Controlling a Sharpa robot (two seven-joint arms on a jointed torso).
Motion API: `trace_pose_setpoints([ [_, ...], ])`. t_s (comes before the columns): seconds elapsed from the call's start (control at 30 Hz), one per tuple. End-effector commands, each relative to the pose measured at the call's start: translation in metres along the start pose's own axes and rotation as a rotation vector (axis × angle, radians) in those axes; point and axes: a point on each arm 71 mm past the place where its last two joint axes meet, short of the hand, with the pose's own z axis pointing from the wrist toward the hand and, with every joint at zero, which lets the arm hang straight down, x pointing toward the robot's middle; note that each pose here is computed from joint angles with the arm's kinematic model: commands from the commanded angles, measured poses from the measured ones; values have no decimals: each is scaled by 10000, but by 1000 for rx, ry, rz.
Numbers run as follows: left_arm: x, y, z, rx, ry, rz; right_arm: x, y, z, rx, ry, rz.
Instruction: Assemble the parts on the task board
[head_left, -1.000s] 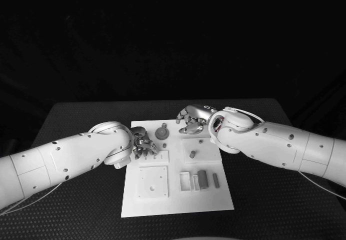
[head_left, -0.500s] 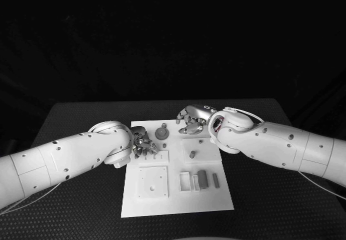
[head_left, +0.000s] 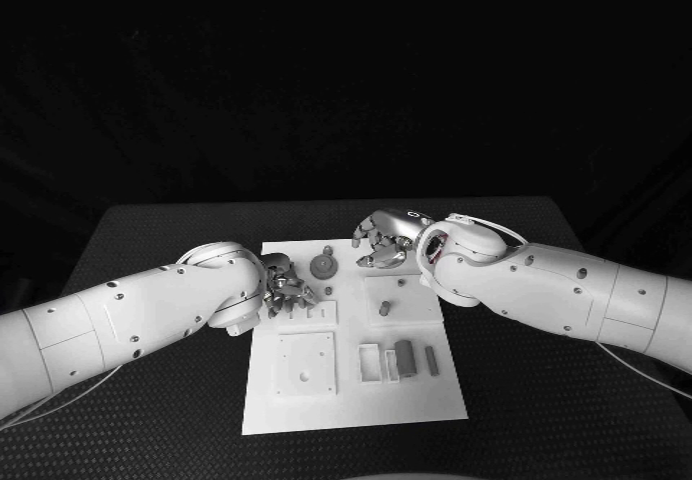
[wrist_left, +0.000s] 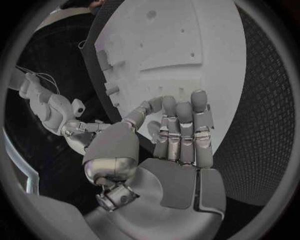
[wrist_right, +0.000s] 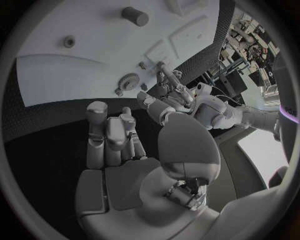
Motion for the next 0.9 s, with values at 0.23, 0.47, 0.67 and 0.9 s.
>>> trace_pose_setpoints([
  [0.23, 50, 82, 22, -42, 24, 19, 10, 2, -1, -5, 10, -8],
  [0.47, 56, 78, 23, -38, 31, 8, 10, 1, 0, -5, 10, -8],
  [0.67, 60, 82, 21, -37, 38, -8, 10, -3, 0, -4, 11, -8],
  [0.9, 64, 85, 17, -33, 45, -23, 11, -4, 1, -4, 11, -8],
])
